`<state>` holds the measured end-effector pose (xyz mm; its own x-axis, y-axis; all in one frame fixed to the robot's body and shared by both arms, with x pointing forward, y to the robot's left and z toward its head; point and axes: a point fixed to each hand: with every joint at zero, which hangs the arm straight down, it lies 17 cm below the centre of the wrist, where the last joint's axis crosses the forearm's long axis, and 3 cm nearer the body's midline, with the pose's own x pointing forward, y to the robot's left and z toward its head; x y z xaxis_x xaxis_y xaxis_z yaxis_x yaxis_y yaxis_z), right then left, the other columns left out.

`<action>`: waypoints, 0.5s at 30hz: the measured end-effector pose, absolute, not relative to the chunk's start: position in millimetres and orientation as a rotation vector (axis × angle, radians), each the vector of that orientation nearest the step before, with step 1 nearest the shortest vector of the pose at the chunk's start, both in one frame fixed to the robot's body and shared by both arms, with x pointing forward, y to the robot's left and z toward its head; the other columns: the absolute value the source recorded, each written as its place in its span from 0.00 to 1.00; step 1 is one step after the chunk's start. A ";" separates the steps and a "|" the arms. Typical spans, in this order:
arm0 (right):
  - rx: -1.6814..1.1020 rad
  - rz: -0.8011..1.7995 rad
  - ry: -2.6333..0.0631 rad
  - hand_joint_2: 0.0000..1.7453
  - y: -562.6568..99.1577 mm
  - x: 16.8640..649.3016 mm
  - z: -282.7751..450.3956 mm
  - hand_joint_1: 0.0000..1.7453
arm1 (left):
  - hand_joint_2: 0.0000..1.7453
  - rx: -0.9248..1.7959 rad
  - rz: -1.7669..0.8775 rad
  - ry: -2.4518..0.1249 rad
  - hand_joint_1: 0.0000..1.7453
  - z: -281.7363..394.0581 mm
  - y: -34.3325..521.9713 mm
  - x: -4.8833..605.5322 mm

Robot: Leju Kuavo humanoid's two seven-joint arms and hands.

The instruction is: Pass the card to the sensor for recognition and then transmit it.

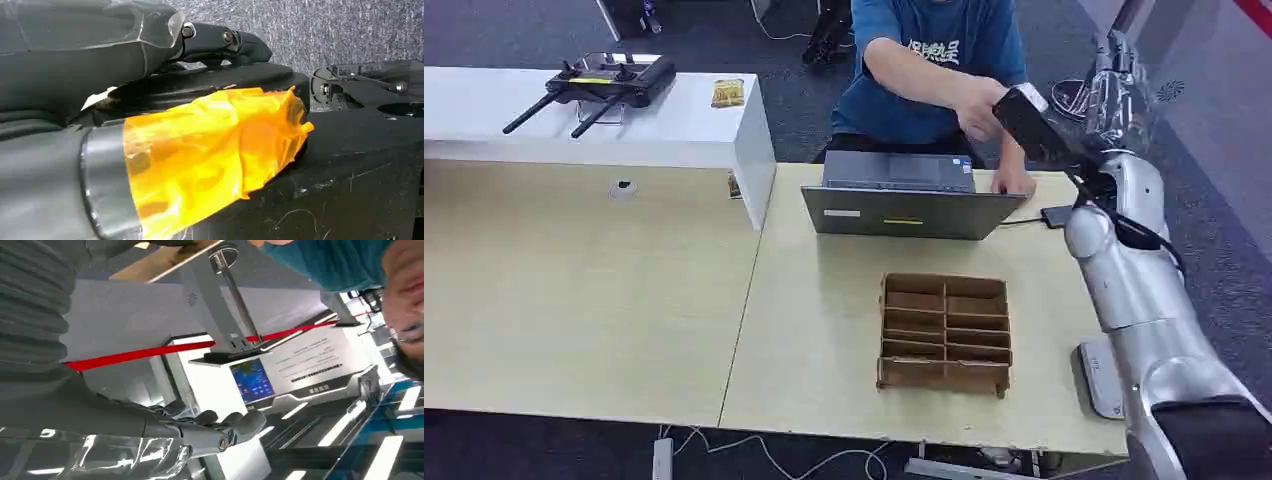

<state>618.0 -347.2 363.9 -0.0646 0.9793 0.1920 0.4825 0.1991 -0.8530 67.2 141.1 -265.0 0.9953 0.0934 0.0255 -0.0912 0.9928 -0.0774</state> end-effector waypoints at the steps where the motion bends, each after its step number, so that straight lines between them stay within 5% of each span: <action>1: -1.393 0.773 -1.670 1.00 -350.0 617.2 363.0 0.00 | 0.00 -0.076 0.093 -0.029 0.00 -265.0 141.1 67.1; 11: -1.378 0.726 -1.657 1.00 -374.7 609.8 353.2 0.00 | 0.00 -0.077 0.105 -0.027 0.00 -265.2 141.5 66.8; 12: -1.379 0.727 -1.656 1.00 -375.6 609.3 352.6 0.14 | 0.00 -0.077 0.107 -0.027 0.00 -265.1 141.4 66.8; 13: -1.379 0.727 -1.655 1.00 -376.3 609.1 352.2 1.00 | 0.00 -0.077 0.108 -0.027 0.00 -265.1 141.5 66.8; 15: -1.374 0.724 -1.658 1.00 -376.8 608.8 351.7 1.00 | 0.00 -0.077 0.108 -0.027 0.00 -265.2 141.5 66.7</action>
